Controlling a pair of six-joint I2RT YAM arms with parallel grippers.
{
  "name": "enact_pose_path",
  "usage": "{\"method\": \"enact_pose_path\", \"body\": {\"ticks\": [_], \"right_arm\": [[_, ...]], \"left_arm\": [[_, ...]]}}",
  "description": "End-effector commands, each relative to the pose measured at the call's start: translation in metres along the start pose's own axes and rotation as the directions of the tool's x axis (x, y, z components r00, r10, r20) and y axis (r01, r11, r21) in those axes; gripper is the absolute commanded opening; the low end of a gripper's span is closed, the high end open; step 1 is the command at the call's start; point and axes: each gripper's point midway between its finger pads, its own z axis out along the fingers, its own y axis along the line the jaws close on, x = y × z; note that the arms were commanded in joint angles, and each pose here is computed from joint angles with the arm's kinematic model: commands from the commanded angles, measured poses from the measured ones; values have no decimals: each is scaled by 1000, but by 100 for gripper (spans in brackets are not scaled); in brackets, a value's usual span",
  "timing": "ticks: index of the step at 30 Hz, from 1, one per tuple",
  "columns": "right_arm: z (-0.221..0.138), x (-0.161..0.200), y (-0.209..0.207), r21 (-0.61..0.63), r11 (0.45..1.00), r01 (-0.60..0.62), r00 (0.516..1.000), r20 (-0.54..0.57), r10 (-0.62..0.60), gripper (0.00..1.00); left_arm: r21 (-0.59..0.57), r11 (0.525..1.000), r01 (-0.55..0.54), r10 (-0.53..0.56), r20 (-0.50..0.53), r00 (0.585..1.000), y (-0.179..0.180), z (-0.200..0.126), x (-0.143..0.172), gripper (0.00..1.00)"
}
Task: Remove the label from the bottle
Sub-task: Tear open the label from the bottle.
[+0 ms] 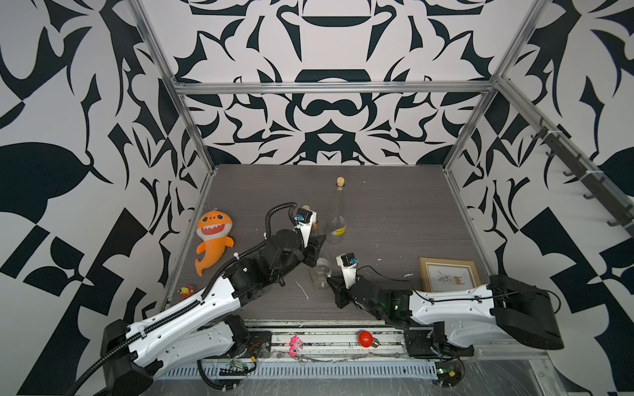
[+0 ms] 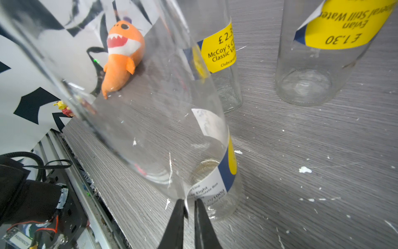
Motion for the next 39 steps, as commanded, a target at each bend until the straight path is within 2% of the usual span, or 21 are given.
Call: {"method": "enact_pose_path", "body": {"ticks": [1,4,10,15,20,29,32,39], "right_arm": [[0,-22,10,-14,1000,-28,997,66,29,7],[1,-22,11,-18,999,-29,997,67,30,0],[0,-21,9,-3,999,-39,998,52,39,0],[-6,-7,-3,56,998,-17,998,-53,20,0],[-17,0,-17,69,998,-9,995,-97,16,0],[-25,11,-22,12,999,35,985,-169,-33,0],[-28,17,-16,-40,998,39,978,-202,-46,0],[-33,18,-16,-64,997,49,976,-207,-62,0]], "left_arm": [[42,998,44,-46,50,998,-7,-5,-11,0],[50,998,44,-47,52,998,-8,-6,-11,0],[93,996,19,-23,50,998,-15,-7,-10,0],[274,955,-113,108,31,994,-48,-15,-6,0],[365,913,-185,195,11,981,-63,-24,1,0],[428,877,-219,256,-30,966,-69,-26,10,0],[426,875,-229,275,-48,960,-68,-24,14,0],[414,878,-241,285,-49,957,-66,-21,9,0]]}}
